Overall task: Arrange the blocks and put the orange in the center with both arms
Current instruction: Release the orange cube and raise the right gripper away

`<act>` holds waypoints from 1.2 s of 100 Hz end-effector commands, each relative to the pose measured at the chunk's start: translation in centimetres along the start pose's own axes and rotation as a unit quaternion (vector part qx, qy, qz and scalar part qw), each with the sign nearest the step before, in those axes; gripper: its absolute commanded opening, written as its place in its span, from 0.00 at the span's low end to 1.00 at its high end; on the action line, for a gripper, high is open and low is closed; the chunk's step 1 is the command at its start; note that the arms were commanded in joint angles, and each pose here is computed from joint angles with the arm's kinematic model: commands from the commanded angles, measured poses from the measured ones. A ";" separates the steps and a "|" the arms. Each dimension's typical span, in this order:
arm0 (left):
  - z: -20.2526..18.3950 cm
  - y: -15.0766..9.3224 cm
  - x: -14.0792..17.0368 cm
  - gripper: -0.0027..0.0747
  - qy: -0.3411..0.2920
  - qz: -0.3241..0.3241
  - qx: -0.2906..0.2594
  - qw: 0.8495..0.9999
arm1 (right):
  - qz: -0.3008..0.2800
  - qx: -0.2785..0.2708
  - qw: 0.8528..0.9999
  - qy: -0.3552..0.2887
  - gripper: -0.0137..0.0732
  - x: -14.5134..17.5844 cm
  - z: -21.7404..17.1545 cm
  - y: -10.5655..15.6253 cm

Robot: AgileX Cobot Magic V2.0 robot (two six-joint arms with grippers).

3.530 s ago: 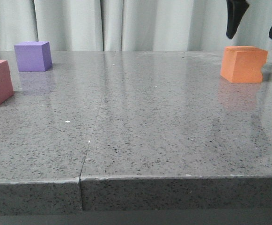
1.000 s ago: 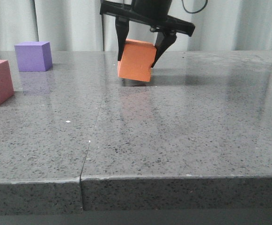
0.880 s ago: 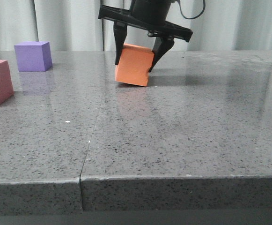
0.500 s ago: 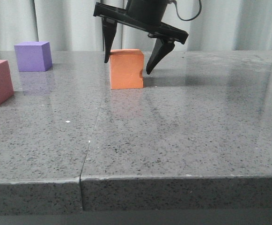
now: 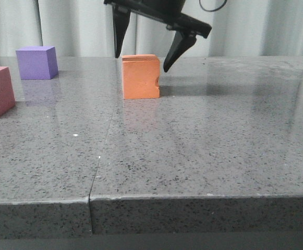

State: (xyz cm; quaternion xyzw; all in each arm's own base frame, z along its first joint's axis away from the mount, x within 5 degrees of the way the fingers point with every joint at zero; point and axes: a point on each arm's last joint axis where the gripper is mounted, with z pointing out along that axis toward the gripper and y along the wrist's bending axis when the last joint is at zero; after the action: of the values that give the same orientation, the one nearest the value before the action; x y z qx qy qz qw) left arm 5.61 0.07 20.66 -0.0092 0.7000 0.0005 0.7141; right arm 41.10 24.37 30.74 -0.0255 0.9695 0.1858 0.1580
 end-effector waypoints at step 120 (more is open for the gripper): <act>-0.1 0.0 0.4 0.01 -0.037 -0.008 0.000 0.999 | -0.076 0.111 0.988 -0.079 0.08 4.9 -13.7 -2.8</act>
State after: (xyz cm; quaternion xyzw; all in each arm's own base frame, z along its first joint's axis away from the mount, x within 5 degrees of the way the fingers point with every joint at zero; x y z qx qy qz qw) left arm 5.61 0.07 20.66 -0.0092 0.7000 0.0005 0.7141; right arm 35.30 19.00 37.14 -0.0666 0.9660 0.0897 0.2330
